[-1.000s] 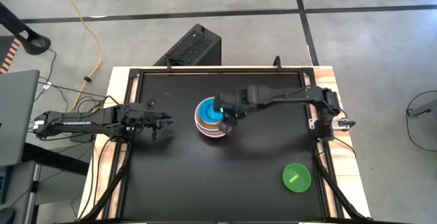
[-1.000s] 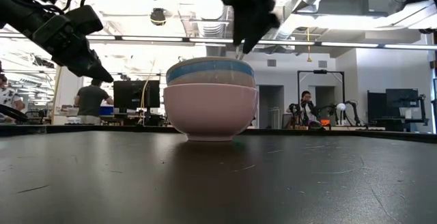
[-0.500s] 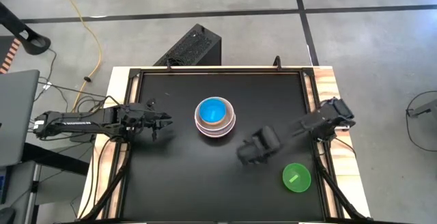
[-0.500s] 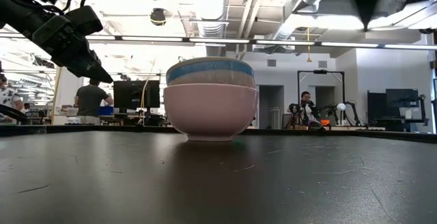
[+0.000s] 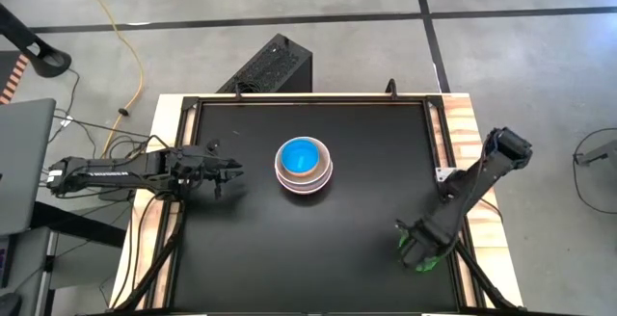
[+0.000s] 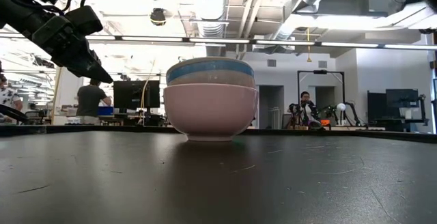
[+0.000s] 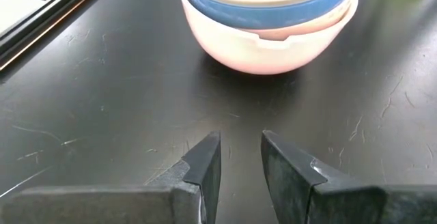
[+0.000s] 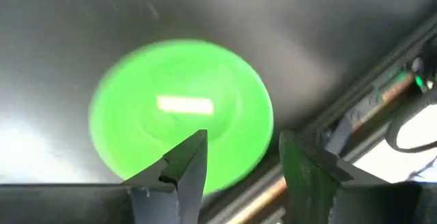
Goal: Nest bowls inside each other
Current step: Stack the green transparent bowl on top of the dark blue transparent bowl
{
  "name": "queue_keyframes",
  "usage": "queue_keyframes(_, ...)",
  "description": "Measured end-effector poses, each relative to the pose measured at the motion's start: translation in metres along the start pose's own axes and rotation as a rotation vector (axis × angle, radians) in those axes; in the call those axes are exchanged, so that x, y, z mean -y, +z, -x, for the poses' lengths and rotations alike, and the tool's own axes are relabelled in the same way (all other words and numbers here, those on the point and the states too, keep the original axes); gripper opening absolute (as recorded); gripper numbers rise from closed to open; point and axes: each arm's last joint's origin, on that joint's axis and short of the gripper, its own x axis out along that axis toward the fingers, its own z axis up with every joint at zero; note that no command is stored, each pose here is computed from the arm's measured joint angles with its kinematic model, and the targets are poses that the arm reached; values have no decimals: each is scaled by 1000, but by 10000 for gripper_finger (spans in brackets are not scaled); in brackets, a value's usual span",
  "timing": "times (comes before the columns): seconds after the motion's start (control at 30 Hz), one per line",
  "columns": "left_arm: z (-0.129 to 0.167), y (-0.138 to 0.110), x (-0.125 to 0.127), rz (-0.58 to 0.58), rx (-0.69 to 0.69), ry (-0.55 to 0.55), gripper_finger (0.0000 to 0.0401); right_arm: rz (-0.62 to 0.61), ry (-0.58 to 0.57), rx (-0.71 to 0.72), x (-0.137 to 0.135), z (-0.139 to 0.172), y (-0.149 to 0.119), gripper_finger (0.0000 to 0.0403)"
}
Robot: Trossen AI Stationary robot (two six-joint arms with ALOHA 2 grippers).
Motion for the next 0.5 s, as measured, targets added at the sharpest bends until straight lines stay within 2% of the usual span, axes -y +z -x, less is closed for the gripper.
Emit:
queue_keyframes(0.27,0,0,0,10,0,2,94,76,-67,-21,9,-27,-8,197)
queue_keyframes(0.5,0,0,0,10,0,2,94,120,-53,-24,10,-43,-1,196)
